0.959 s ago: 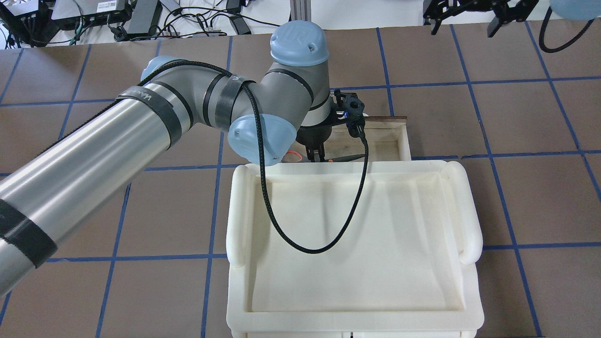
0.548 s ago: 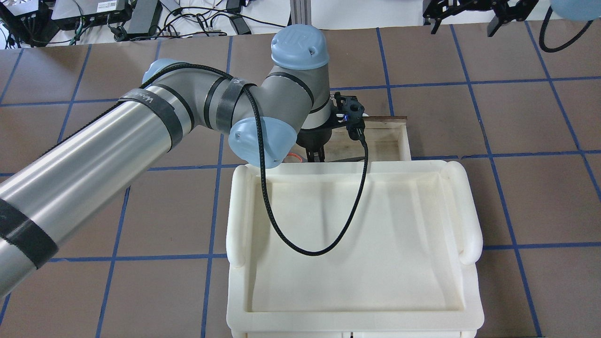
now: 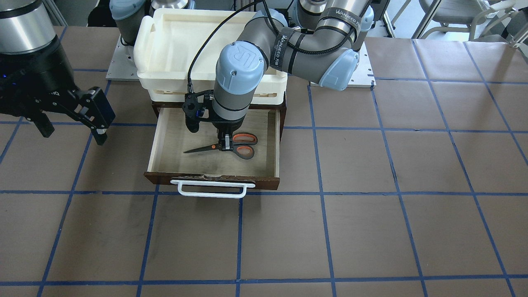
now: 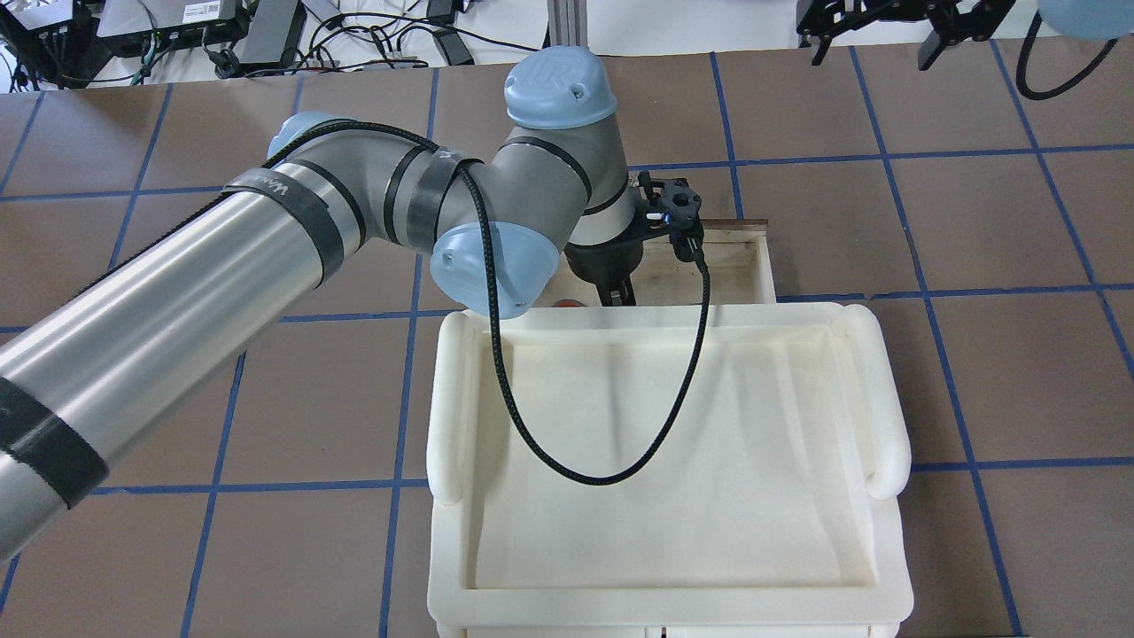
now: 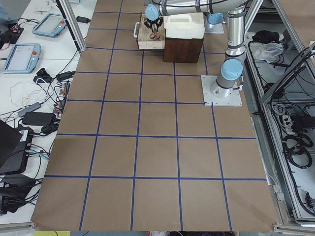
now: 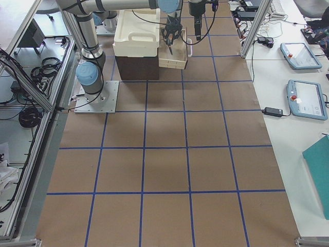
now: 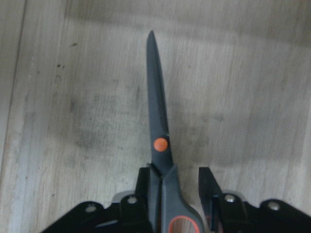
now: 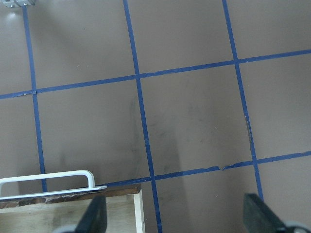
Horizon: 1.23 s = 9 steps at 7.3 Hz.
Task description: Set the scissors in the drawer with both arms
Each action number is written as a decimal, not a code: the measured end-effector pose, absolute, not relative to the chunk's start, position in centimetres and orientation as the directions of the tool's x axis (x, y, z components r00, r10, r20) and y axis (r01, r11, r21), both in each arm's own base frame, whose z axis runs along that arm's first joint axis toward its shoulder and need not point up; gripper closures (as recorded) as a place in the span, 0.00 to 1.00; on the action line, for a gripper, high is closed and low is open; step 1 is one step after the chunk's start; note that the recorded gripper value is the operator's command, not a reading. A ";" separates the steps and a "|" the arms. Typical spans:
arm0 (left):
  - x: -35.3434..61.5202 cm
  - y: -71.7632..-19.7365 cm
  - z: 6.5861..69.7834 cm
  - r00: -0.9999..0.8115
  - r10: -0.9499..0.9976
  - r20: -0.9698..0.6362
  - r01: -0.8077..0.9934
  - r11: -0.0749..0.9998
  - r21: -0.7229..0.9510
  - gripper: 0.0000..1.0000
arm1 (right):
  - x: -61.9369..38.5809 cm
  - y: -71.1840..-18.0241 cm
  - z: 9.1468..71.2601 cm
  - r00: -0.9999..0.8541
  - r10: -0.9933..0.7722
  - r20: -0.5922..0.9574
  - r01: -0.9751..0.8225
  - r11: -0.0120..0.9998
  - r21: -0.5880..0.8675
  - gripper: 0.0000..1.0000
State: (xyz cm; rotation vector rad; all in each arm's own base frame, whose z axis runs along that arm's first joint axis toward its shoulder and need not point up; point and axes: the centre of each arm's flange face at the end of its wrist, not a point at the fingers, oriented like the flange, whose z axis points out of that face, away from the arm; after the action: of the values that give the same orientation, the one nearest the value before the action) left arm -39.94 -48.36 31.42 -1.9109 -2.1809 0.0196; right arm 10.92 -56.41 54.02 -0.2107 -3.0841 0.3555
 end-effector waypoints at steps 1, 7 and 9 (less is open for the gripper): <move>-40.0 -48.3 31.5 -0.113 0.978 0.174 0.974 0.144 -0.176 0.34 | 10.9 -56.4 54.0 -0.990 0.137 0.014 0.130 0.965 -0.227 0.00; -33.9 -51.2 39.1 -0.214 0.976 0.044 0.946 0.218 -0.241 0.16 | 11.0 -55.8 54.8 -0.990 0.137 0.013 0.130 0.962 -0.241 0.00; -27.9 -52.8 43.6 -0.317 0.948 0.025 0.915 0.313 -0.255 0.15 | 11.1 -55.7 54.4 -0.991 0.136 0.013 0.129 0.964 -0.233 0.00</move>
State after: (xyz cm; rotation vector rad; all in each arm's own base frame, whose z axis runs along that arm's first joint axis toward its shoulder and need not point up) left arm -27.86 -52.84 43.62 -1.7237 -2.4027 0.2891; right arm 11.05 -55.71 54.43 -0.2080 -3.0849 0.3638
